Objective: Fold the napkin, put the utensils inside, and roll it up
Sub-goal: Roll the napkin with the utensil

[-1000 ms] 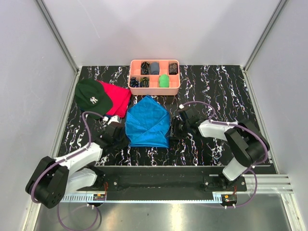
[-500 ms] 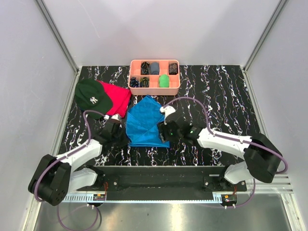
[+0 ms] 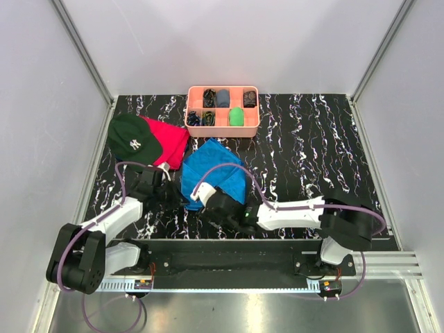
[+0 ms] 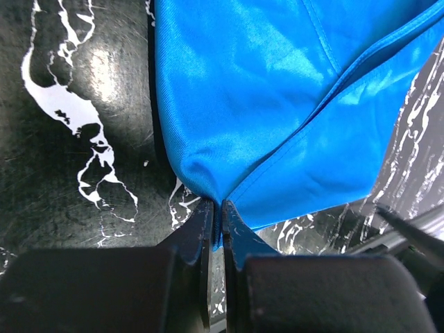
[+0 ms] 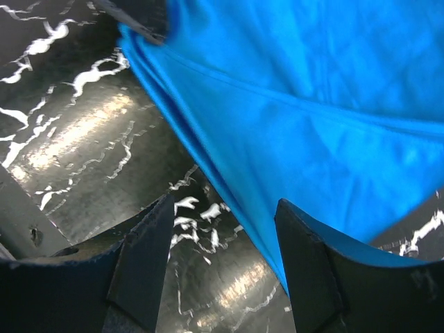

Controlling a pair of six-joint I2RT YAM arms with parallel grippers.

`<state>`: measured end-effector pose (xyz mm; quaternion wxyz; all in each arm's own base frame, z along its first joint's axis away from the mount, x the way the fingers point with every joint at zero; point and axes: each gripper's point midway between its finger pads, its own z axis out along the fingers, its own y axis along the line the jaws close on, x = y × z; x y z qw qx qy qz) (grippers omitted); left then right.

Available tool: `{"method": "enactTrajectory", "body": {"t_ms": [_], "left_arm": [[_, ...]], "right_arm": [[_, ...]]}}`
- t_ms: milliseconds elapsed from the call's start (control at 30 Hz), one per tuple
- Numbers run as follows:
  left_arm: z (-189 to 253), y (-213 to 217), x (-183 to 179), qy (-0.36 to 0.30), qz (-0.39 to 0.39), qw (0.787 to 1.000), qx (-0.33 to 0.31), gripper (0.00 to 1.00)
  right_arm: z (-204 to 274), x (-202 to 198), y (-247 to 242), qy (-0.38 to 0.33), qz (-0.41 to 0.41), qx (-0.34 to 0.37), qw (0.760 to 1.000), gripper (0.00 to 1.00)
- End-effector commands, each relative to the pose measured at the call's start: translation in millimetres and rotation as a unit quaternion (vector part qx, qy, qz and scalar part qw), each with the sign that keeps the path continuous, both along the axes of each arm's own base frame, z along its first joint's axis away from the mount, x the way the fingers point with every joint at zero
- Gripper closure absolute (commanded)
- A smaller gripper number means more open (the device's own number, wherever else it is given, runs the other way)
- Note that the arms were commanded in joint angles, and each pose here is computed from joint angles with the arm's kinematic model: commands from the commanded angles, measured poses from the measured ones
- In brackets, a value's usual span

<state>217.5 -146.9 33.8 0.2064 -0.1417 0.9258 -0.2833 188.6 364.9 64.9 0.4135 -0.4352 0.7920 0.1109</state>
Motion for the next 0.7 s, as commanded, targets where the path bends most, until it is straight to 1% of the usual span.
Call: {"method": "enactTrajectory", "body": {"t_ms": [0, 167, 333, 467, 533, 667], "left_arm": [[20, -11, 10, -0.017, -0.019, 0.999, -0.039, 1.00], [20, -10, 10, -0.016, -0.015, 0.999, -0.043, 1.00], [20, -9, 10, -0.015, -0.014, 0.999, -0.045, 1.00], [20, -8, 10, -0.014, -0.013, 0.999, -0.046, 1.00], [20, -8, 10, -0.014, -0.012, 0.999, -0.047, 1.00], [21, -9, 10, -0.016, -0.015, 0.998, -0.051, 1.00]], "right_arm": [[11, 15, 19, -0.057, 0.004, 0.003, 0.998, 0.32], [-5, 7, 23, -0.056, 0.024, -0.018, 0.998, 0.33], [-17, 18, 18, -0.078, 0.004, -0.047, 0.996, 0.34], [-24, 35, 4, -0.120, -0.033, -0.096, 0.988, 0.38], [-27, 38, 2, -0.128, -0.034, -0.108, 0.985, 0.41], [-34, 37, 3, -0.130, -0.018, -0.123, 0.984, 0.50]]}}
